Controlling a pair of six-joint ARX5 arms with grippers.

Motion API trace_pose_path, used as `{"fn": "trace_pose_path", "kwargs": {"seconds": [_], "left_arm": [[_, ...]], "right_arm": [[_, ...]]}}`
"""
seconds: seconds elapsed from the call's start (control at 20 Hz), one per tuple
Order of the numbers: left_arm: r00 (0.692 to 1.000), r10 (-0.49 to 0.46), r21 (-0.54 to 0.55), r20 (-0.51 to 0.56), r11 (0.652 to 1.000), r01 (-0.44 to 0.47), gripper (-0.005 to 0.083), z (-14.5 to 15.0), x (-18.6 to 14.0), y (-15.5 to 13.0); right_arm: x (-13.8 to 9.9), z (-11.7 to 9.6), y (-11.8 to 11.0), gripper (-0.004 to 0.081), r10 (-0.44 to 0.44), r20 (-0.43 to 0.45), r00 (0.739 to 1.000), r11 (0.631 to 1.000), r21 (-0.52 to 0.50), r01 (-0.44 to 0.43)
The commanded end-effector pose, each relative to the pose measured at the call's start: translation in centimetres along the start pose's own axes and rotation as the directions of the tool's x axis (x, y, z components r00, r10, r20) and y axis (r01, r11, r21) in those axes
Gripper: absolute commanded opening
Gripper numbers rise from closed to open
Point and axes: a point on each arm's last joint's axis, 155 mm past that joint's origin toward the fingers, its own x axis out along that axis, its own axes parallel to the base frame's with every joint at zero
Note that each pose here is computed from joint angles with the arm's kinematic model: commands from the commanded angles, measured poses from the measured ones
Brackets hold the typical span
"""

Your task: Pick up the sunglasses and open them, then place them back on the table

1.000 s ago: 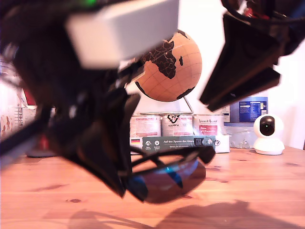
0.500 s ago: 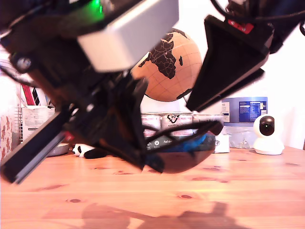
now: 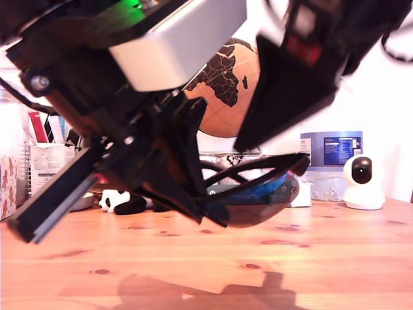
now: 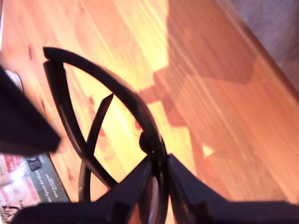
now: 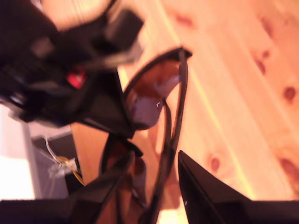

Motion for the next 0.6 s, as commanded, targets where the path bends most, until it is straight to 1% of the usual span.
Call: {"fn": "trace_pose_path", "kwargs": {"seconds": [0.0,0.15,0.25,0.4,0.55], "left_arm": [[1.0,0.003,0.004,0.009,1.0,-0.003,-0.0019,0.2,0.0,-0.2],[1.0,0.001,0.005,0.012,1.0,-0.001,-0.0019,0.2,0.0,-0.2],[1.0,-0.002,0.005,0.012,1.0,0.002,-0.0019,0.2,0.0,-0.3],[1.0,-0.008,0.006,0.018,1.0,0.007,-0.0019,0.3,0.0,-0.4],[1.0,-0.015,0.008,0.017,1.0,0.015,-0.0019,0.3,0.0,-0.6]], "right_arm": [[0.5,0.3,-0.1,0.0263,-0.008,-0.004,1.0,1.0,-0.026,0.008],[1.1,0.4,-0.8,0.0262,-0.048,-0.011,0.999,0.998,-0.045,0.047],[1.2,0.9,-1.2,0.0259,-0.068,0.005,0.998,0.997,-0.046,0.068],[1.1,1.6,-1.6,0.0226,-0.083,0.034,0.996,0.995,-0.05,0.084],[1.1,1.4,-2.2,0.0226,-0.115,0.023,0.993,0.992,-0.049,0.116]]}}
